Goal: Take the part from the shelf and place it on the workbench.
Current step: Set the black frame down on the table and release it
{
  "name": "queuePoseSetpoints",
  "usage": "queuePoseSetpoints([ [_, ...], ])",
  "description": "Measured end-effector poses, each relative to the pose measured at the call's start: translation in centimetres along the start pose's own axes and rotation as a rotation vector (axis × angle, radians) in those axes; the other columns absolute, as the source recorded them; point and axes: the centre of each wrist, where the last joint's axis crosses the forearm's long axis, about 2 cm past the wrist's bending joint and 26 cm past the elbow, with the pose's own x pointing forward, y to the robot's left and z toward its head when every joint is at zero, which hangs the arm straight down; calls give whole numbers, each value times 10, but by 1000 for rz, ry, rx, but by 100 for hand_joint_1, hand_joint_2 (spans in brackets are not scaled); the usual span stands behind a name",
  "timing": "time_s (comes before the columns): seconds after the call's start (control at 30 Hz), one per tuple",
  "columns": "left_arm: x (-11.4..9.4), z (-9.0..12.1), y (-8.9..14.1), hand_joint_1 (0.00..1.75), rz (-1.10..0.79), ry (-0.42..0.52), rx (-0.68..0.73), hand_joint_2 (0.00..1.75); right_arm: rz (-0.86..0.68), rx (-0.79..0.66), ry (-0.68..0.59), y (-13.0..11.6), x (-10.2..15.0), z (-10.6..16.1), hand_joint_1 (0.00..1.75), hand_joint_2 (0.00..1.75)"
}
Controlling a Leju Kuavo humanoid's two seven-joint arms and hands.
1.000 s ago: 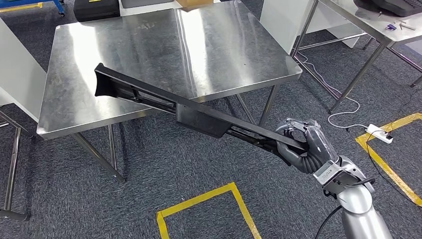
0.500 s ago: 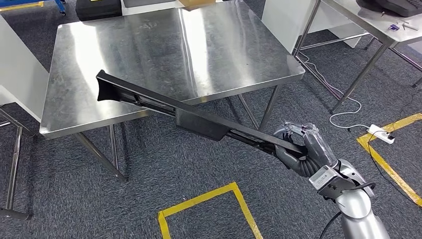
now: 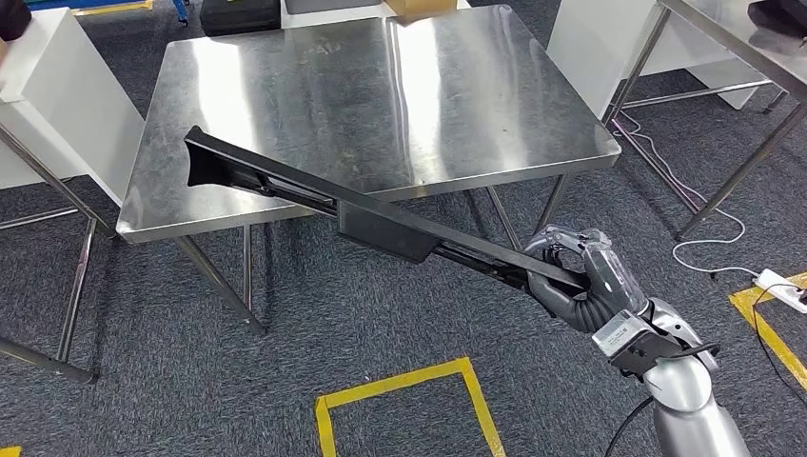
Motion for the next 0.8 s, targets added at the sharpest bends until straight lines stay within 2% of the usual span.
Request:
queuePoseSetpoints([
  [0.5,0,-1,3,0,-7,12,5,175,-14,2,-2,6,-1,-1,175,175],
  [0.8,1,0,-1,0,-3,7,-4,175,-21,-5,21,9,-2,7,175,175],
])
